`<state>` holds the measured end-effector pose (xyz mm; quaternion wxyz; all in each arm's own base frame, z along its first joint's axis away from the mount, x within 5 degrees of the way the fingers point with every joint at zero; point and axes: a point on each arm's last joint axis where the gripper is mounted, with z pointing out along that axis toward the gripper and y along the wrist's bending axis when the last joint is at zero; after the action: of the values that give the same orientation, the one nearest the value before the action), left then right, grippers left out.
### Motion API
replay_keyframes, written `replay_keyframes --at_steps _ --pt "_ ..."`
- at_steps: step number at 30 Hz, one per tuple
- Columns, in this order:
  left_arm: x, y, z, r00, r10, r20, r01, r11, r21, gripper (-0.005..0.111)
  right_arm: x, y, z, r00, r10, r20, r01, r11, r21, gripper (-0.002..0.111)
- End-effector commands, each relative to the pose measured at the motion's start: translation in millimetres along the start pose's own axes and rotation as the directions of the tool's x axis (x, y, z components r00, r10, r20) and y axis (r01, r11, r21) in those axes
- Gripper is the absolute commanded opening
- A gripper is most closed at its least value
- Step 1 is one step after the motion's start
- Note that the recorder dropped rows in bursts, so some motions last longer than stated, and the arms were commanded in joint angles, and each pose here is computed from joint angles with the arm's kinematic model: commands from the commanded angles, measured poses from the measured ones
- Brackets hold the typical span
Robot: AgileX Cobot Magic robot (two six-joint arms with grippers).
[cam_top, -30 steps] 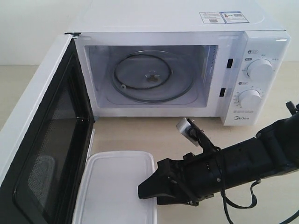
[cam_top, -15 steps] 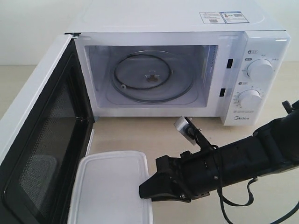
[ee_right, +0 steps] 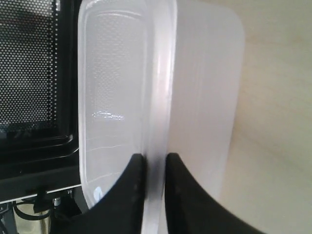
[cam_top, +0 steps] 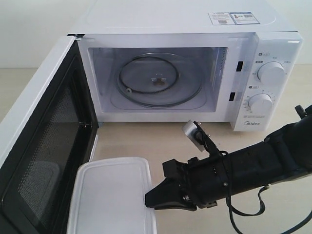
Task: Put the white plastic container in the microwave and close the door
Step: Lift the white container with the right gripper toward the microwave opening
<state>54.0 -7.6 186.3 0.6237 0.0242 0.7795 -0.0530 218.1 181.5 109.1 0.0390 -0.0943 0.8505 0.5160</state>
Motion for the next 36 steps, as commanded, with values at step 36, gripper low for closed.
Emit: replay_keyframes --at_steps 36 --pt "0.6 -0.1 0.0 1.0 -0.017 0.002 0.017 1.0 0.001 0.004 84.8 95.3 -107.3 0.913 -0.052 0.404 0.063 0.998 -0.014 0.0"
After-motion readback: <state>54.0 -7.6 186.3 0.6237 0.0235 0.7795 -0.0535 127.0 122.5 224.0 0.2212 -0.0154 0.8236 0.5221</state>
